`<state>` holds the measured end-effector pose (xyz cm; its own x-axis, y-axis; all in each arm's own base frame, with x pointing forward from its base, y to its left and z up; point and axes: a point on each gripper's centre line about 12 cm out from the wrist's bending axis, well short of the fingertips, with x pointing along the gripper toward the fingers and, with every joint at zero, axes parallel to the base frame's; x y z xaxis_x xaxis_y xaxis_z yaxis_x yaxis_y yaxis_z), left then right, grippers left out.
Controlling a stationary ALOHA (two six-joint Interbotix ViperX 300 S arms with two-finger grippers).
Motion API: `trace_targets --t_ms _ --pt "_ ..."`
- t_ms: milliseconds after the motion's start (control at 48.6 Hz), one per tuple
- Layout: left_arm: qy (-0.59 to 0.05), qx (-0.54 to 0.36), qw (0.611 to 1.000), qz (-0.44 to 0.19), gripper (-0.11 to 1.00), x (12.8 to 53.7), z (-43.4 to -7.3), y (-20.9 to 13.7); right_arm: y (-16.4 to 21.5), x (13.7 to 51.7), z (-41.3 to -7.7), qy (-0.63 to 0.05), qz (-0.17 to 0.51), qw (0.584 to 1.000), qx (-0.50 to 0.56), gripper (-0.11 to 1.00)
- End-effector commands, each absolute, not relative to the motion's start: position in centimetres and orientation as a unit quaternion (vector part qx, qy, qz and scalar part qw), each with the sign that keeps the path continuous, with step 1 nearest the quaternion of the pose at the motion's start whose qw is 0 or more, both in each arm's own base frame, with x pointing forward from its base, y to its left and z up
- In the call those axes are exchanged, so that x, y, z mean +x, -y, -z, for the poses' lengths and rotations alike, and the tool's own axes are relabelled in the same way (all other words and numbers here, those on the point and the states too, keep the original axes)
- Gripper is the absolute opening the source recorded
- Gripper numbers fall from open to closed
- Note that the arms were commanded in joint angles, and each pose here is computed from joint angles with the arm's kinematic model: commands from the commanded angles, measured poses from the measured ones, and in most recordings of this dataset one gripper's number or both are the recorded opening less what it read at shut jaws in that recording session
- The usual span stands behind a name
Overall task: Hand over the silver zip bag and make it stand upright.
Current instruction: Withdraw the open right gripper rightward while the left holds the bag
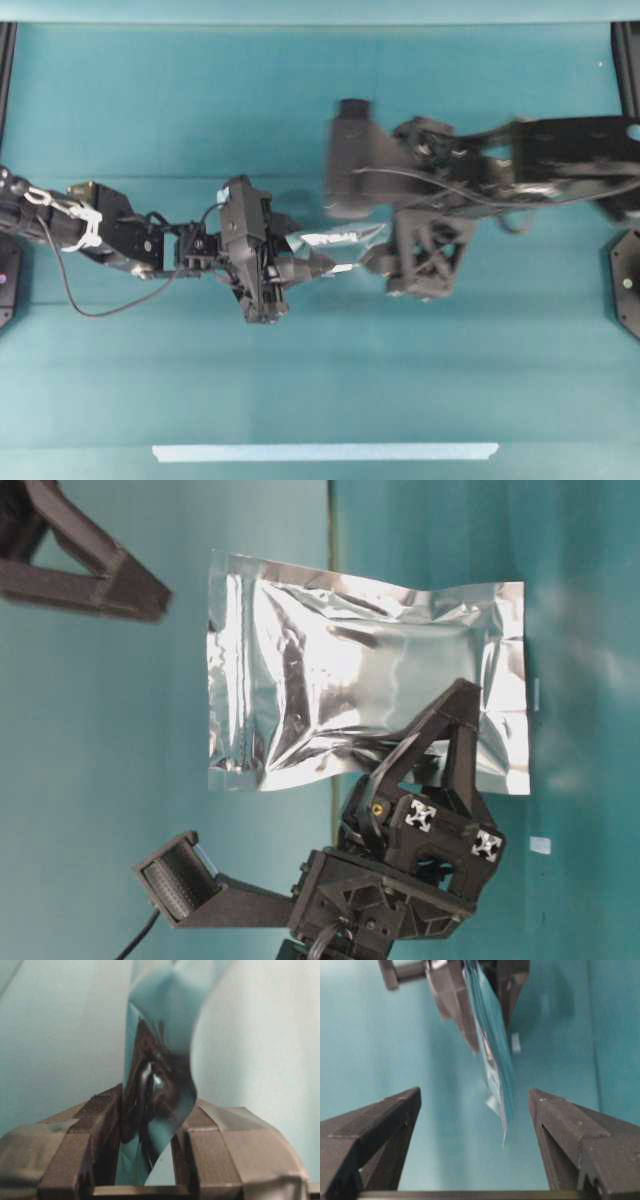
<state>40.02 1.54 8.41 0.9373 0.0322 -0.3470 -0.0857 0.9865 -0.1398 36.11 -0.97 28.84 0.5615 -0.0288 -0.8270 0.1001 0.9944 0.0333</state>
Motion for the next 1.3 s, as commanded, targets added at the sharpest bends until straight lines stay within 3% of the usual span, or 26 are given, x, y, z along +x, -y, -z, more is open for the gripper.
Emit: trace_targets --t_ms 0,412,1276 --pt "-0.169 -0.074 0.983 -0.024 0.29 40.1 -8.8 -1.2 1.0 34.8 -30.3 -0.419 0.040 0.906 0.048 0.88" --pt "-0.172 -0.062 0.983 -0.021 0.29 40.0 -8.7 -1.1 1.0 29.4 -31.4 -0.289 0.034 0.955 0.052 0.88" --pt "-0.172 -0.059 0.983 -0.021 0.29 40.0 -8.7 -1.1 1.0 27.8 -30.2 -0.283 0.038 0.956 0.067 0.86"
